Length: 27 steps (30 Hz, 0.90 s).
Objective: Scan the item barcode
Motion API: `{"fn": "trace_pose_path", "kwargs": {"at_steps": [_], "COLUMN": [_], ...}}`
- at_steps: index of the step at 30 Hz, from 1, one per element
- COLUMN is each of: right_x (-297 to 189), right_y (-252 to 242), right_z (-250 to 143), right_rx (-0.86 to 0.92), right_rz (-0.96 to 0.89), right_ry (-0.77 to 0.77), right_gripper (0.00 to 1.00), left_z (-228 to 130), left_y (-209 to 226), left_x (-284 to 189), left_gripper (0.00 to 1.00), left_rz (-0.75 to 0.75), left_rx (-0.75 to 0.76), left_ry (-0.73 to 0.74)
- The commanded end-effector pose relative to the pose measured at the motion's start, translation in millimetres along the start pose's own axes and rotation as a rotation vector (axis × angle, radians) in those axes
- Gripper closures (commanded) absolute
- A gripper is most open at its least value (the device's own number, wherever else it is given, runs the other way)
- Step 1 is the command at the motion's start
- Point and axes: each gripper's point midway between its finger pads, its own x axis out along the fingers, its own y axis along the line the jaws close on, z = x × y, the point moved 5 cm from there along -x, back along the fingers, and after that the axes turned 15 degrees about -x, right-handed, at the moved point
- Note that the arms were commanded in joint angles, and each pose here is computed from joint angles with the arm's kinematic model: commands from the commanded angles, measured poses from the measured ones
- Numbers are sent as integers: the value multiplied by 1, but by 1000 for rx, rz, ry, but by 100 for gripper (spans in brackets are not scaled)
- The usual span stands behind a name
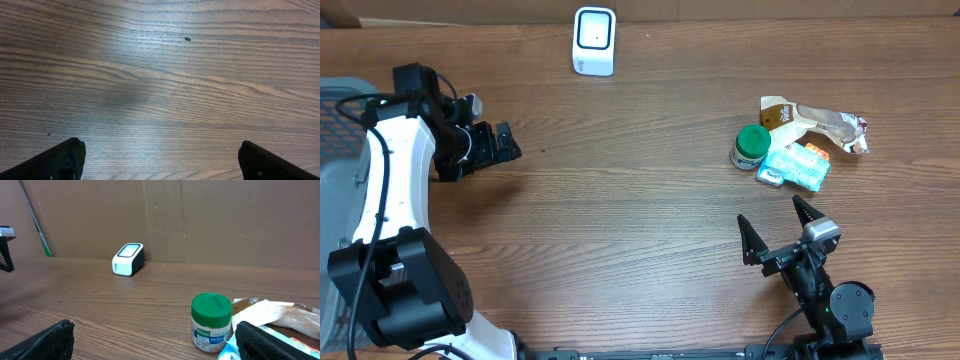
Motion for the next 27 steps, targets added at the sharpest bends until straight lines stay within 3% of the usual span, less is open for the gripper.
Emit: {"fn": "trace_pose_path", "kwargs": {"at_steps": [1, 5, 16, 23, 27], "right_x": [0, 0, 0, 0, 0], "right_y": [2, 2, 2, 2, 2], "right_z": [-1, -1, -1, -1, -1], "right_rx": [-2, -2, -2, -2, -2], "right_rz": [9, 9, 9, 9, 9], "right_ry": [-8, -8, -9, -9, -9], "right_gripper": [0, 0, 0, 0, 0], "left_z": [2, -3, -52, -94, -108], "left_y": [-7, -18, -68, -63, -54], "left_x": [-12, -25, -117, -146, -146], "left_gripper": [0, 0, 0, 0, 1], "left_rz": [-14, -28, -140, -184, -221], "left_rx": [27, 61, 246, 295, 326], "left_ry": [-39, -76, -323, -444, -588]}}
